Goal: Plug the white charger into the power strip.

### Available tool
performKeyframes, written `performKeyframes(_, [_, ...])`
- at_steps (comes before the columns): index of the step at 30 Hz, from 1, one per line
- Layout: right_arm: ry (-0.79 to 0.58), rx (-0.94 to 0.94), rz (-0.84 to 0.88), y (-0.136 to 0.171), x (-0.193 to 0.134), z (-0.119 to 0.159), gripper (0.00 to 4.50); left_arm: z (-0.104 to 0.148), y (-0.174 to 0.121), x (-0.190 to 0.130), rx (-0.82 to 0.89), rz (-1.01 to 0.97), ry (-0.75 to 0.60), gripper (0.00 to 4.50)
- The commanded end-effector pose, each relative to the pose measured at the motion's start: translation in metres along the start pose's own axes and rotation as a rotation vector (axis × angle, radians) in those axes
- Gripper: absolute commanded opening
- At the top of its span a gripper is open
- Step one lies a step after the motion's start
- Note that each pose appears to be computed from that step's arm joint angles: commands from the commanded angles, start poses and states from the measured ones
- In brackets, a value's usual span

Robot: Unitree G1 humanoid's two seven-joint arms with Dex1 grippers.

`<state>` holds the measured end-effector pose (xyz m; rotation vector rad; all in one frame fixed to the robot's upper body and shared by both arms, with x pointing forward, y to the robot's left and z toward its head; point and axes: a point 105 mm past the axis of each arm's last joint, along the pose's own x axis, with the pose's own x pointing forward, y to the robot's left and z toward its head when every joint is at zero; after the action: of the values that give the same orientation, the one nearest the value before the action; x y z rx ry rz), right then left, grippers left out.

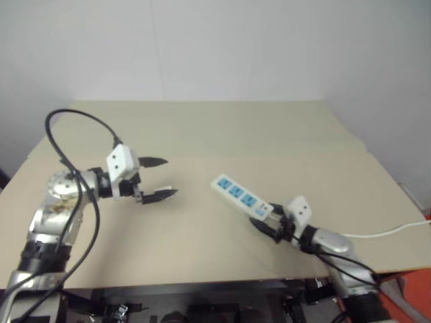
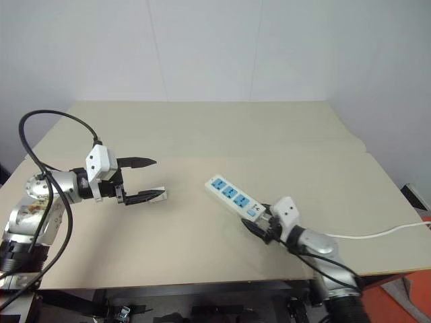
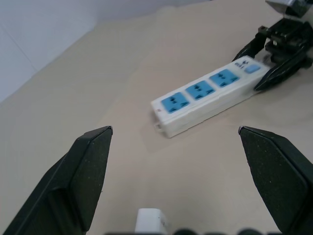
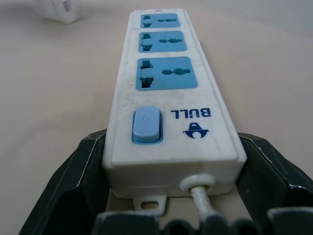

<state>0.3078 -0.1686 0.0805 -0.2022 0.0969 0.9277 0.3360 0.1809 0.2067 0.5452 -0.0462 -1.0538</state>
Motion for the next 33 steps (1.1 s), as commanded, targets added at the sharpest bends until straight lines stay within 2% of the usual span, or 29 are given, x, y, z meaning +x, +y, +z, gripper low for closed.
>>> performKeyframes(1, [-0.097,-0.055,0.245,0.008,-0.014,0.021,3.45,0.000,0.019,0.008,0.033,0.016,0.125,4.50])
performKeyframes(6, [-0.089,-0.046,0.536,0.024,0.002,0.021,3.45,0.006,0.046,0.034,0.076,0.021,0.290,4.50])
performKeyframes(9, [-0.070,-0.048,0.622,0.032,0.020,0.020,3.45,0.013,0.049,0.044,0.039,-0.070,0.329,4.50])
performKeyframes(16, [0.028,-0.046,0.756,0.052,0.049,0.011,3.45,-0.002,0.046,0.060,0.035,-0.264,0.631,4.50])
performKeyframes(19, [0.044,-0.053,0.773,0.056,0.051,0.009,3.45,-0.011,0.042,0.062,0.001,-0.312,0.725,4.50])
performKeyframes(22, [0.043,-0.061,0.768,0.059,0.054,0.008,3.45,-0.016,0.035,0.068,-0.091,-0.360,0.754,4.50])
performKeyframes(33, [0.065,-0.097,0.724,0.063,0.057,0.000,3.45,-0.046,0.025,0.074,-0.122,-0.374,0.911,4.50])
